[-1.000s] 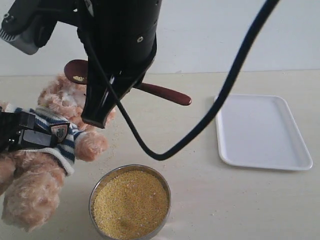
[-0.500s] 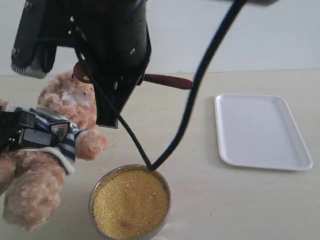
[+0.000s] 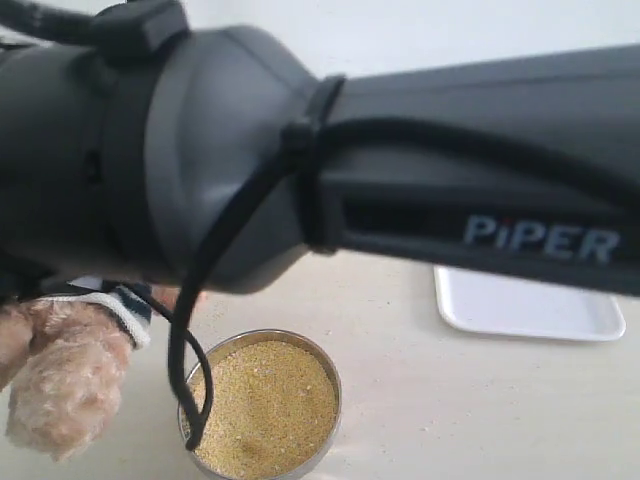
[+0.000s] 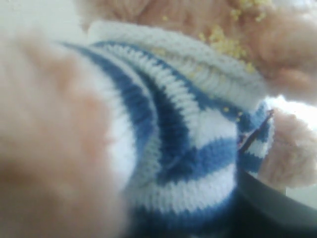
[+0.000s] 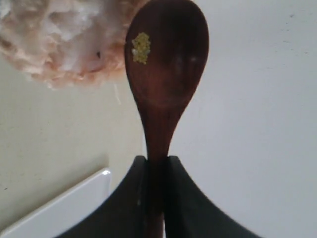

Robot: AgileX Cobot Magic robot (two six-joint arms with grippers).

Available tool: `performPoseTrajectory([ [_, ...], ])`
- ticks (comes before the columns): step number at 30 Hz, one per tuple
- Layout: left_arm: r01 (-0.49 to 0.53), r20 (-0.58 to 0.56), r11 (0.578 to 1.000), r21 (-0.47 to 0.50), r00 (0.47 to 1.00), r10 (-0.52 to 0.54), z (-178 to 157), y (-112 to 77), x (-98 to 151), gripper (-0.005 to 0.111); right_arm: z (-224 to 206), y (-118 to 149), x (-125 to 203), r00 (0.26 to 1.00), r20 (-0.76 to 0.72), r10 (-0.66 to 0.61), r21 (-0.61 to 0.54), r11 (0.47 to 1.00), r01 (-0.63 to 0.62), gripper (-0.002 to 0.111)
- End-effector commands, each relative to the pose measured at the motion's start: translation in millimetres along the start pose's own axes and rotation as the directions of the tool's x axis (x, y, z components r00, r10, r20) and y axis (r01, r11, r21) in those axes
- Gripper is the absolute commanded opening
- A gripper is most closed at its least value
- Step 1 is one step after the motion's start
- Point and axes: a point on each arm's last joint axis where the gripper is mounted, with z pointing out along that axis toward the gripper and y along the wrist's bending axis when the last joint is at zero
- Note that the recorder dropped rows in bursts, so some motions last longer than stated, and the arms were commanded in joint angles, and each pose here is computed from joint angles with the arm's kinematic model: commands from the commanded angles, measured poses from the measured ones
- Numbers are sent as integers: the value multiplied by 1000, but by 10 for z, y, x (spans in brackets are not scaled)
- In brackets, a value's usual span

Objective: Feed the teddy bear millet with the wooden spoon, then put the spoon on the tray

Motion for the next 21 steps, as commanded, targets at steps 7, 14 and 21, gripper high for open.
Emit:
performPoseTrajectory([
  [7,7,5,1000,23,1000,-7,-13,-22,-21,5,-48,102,-212,999,30,-23,199,980,17,0],
  [14,3,11,1000,17,1000,-3,-13,-17,-26,5,-15,298,-201,998,14,-68,166,984,65,0],
  [21,3,12,1000,16,1000,-3,-13,-16,-27,5,-6,524,-187,988,24,-153,308,941,138,0],
])
